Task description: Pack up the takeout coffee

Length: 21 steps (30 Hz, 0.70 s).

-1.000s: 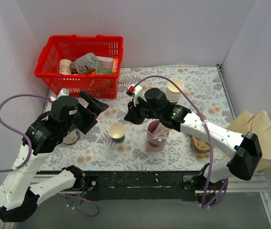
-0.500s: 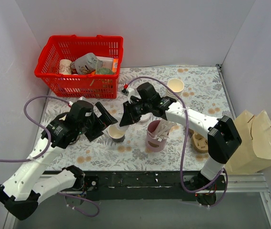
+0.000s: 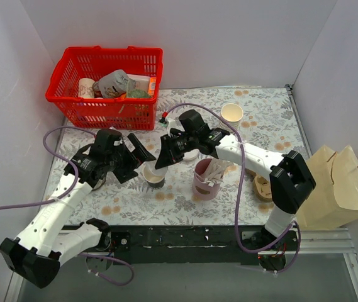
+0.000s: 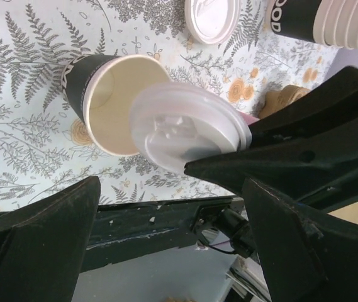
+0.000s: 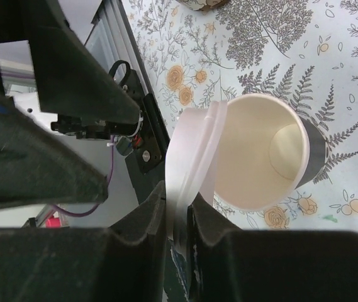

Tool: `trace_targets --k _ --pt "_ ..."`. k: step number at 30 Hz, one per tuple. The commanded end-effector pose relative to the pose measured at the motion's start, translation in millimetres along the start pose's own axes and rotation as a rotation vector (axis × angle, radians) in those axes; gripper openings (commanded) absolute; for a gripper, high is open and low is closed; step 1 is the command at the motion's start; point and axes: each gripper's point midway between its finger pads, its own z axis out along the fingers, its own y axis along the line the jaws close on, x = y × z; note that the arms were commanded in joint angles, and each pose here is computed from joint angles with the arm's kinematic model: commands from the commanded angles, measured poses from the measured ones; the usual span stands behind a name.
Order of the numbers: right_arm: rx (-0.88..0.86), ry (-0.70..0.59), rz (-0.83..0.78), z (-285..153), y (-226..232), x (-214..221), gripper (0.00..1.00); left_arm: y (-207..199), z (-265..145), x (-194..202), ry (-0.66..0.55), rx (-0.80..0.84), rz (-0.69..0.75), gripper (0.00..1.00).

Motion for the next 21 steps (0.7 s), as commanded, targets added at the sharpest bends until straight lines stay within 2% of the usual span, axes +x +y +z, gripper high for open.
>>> trace_targets --k 1,4,12,21 --pt "-0.047 -0.003 0.024 7 1 -2 0.2 9 5 -1 0.058 0.051 -0.024 0.98" --pt "-0.032 -0.001 0.038 8 -3 0 0.2 20 12 -4 0.049 0.042 -0.046 0.98" --pt "0.003 0.015 0.076 15 -19 6 0.2 17 2 -13 -0.018 0.082 -0.022 0.98" --pt "0.031 0.01 0.097 15 -29 7 0.25 28 0 -6 -0.004 0.062 0.012 0.98"
